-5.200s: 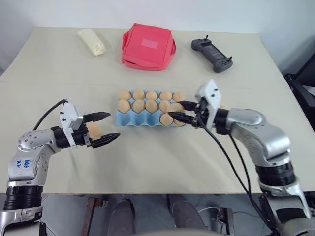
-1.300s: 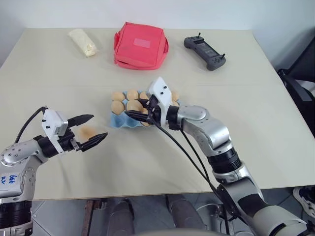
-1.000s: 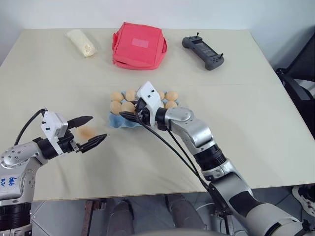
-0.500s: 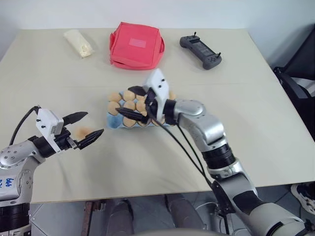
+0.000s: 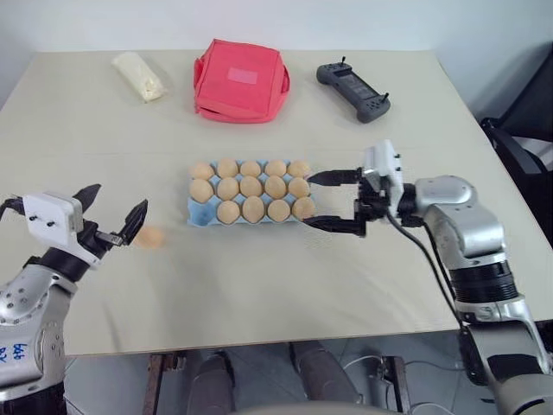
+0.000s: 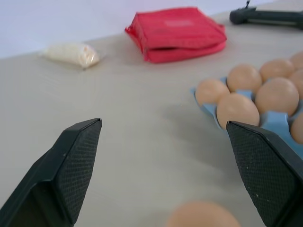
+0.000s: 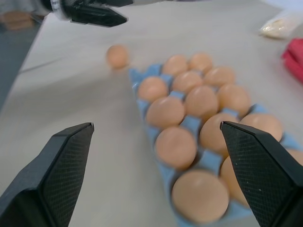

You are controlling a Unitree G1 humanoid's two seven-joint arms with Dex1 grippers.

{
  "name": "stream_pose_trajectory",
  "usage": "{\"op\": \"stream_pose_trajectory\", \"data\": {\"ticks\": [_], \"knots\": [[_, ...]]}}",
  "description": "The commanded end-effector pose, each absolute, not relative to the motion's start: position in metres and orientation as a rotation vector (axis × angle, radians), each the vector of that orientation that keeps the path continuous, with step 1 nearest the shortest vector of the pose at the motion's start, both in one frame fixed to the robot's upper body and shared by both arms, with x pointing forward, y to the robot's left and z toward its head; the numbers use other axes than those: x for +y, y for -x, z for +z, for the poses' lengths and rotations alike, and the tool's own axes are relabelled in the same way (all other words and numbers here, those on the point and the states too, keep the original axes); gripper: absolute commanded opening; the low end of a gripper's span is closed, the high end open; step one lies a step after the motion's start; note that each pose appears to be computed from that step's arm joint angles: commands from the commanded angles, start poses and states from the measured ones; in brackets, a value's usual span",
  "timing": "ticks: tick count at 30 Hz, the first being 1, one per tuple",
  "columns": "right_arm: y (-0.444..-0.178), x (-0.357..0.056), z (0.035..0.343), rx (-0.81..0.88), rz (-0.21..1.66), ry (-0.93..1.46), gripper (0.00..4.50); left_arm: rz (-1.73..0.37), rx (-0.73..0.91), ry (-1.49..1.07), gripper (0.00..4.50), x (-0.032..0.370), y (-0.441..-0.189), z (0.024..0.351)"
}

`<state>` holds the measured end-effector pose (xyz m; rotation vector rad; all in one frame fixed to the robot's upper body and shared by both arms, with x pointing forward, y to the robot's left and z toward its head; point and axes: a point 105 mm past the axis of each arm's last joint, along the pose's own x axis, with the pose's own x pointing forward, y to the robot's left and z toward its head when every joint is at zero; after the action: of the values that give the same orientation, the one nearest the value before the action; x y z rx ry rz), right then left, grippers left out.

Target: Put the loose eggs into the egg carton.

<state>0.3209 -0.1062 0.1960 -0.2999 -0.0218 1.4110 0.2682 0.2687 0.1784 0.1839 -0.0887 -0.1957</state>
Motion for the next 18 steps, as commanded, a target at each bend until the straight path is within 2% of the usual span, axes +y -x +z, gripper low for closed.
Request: {"op": "stream_pose_trajectory", "data": {"ticks": [1, 9, 15, 18], "knots": [[-0.321, -0.115, 0.203, -0.035, 1.432, 0.319, 4.48, -0.155, -0.109, -0.170, 4.50, 0.256, -0.254, 0.190], [-0.328, -0.109, 0.198, 0.008, 1.440, 0.307, 4.48, -0.075, -0.025, -0.152, 4.50, 0.247, -0.233, 0.173], [-0.329, -0.104, 0.199, 0.012, 1.442, 0.302, 4.48, -0.058, 0.006, -0.128, 4.50, 0.246, -0.239, 0.159], [-0.328, -0.105, 0.199, 0.019, 1.441, 0.302, 4.48, -0.024, 0.014, -0.133, 4.50, 0.255, -0.250, 0.152]]}}
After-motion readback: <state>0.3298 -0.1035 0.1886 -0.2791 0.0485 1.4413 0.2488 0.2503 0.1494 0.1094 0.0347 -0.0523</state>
